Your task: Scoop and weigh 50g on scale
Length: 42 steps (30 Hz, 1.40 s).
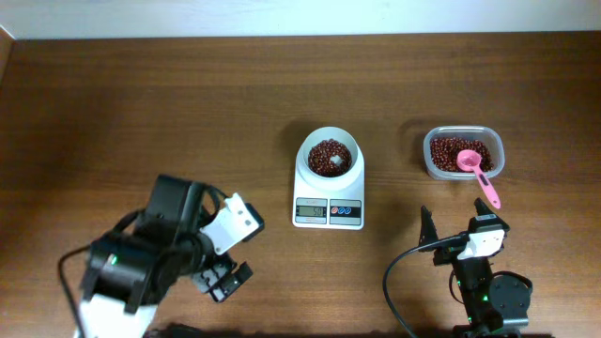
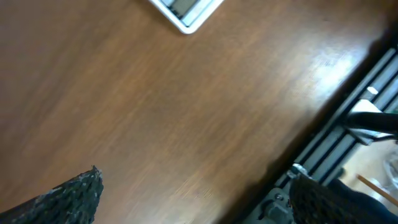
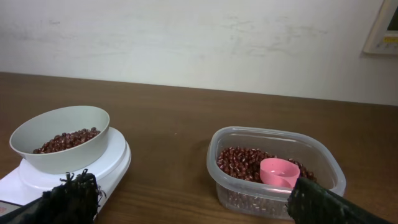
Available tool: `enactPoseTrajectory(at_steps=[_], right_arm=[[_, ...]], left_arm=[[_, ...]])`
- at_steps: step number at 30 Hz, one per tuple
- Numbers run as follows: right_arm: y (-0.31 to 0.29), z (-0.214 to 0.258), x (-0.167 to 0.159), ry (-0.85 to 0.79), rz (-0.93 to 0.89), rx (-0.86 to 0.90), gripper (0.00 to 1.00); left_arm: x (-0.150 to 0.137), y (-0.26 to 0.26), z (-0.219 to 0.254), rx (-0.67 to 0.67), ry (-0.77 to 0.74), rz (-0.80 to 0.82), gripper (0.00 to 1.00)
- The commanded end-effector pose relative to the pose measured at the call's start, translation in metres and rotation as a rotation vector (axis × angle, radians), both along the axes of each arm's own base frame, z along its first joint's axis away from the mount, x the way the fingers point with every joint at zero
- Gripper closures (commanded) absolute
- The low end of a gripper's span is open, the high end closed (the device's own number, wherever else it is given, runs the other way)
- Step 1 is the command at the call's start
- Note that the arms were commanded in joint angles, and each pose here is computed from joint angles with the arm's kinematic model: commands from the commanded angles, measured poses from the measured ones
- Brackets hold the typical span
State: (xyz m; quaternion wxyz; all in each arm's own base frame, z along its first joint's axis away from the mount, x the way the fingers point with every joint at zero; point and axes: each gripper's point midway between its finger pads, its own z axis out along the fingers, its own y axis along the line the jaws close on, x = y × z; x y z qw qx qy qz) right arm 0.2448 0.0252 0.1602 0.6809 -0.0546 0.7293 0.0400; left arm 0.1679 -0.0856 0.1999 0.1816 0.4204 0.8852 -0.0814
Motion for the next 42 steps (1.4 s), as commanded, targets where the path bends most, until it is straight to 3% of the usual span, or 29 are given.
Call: enactPoseTrajectory(at_steps=[1,9,14,26,29,36,42], right_arm=[[-0.002,-0.002,0.000,0.000,-0.010,0.001,0.01],[-0.002,-0.002,0.000,0.000,-0.010,0.001,0.01],[-0.002,-0.002,0.000,0.000,-0.010,0.001,0.01],[-0.002,-0.002,0.000,0.000,-0.010,0.001,0.01],[-0.002,-0.002,0.000,-0.001,-0.010,0.001,0.01],[-0.002,-0.002,0.000,0.000,-0.010,0.001,0.01],[-0.002,-0.002,0.000,0.000,-0.010,0.001,0.01]], left_arm=[[-0.009,0.012,0.025,-0.007,-0.152,0.052,0.01],[-0.041,0.029,0.057,-0.062,-0.404,0.108,0.01],[-0.051,0.035,0.064,-0.072,-0.475,0.131,0.01],[-0.034,0.063,0.077,-0.081,-0.531,0.432,0.01],[-0.025,0.067,0.087,-0.154,-0.556,0.557,0.01],[-0.005,0.061,0.106,-0.215,-0.655,0.562,0.01],[0.024,0.052,0.088,-0.260,-0.717,0.556,0.01]])
